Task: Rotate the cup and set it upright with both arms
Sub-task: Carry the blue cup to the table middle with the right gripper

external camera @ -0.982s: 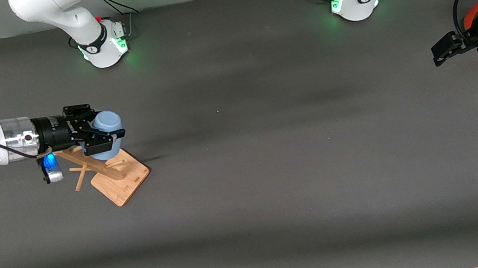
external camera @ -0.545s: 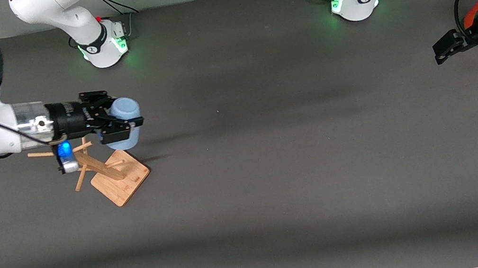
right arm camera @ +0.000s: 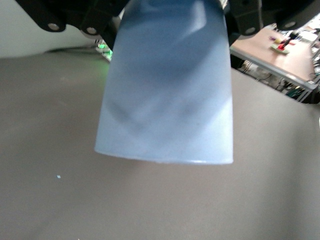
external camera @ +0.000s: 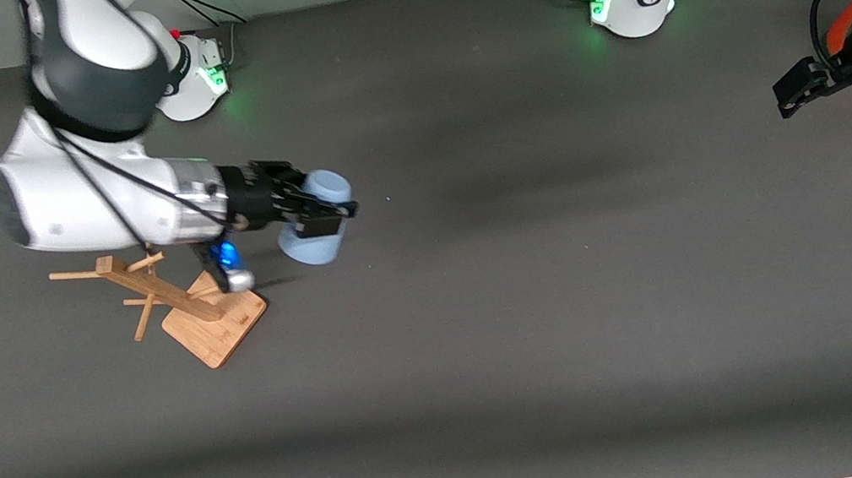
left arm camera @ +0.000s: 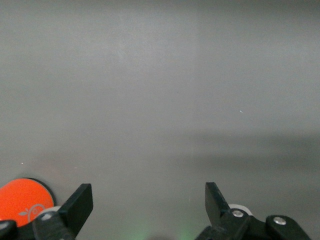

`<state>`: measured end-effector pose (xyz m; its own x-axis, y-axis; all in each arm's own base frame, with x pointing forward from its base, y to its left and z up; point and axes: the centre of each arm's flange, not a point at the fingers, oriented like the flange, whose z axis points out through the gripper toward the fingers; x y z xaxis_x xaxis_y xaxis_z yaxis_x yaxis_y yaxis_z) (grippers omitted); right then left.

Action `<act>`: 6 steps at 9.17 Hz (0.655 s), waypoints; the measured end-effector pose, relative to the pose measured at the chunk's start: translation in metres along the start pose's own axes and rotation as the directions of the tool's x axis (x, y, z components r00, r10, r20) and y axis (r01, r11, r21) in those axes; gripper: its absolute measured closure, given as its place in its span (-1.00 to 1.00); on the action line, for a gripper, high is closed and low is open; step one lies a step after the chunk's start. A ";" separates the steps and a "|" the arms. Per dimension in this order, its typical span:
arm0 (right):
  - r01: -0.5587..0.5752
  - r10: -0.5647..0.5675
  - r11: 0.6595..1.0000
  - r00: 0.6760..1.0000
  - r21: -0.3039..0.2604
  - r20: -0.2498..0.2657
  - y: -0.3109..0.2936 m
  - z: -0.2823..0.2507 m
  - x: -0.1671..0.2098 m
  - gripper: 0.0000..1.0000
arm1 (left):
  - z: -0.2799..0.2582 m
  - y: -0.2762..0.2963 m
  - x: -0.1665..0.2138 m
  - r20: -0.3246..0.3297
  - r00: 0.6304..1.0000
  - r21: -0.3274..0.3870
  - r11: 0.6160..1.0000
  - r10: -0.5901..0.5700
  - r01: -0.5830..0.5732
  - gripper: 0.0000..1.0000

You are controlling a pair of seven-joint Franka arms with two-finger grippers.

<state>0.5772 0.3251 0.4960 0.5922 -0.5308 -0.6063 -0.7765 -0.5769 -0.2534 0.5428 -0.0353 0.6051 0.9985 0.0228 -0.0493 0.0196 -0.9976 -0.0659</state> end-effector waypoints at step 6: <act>0.325 -0.348 0.937 0.903 -0.131 -0.250 -0.062 0.183 0.012 -0.44 | 0.033 -0.002 0.016 -0.013 1.000 0.001 1.000 -0.003 0.003 -1.00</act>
<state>0.5926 0.4681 0.3666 0.8594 -0.4339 -0.2707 -0.5066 -0.7943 -0.3354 0.5568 -0.0310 0.5714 0.9990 0.0254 -0.0364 0.0229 -0.9975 -0.0670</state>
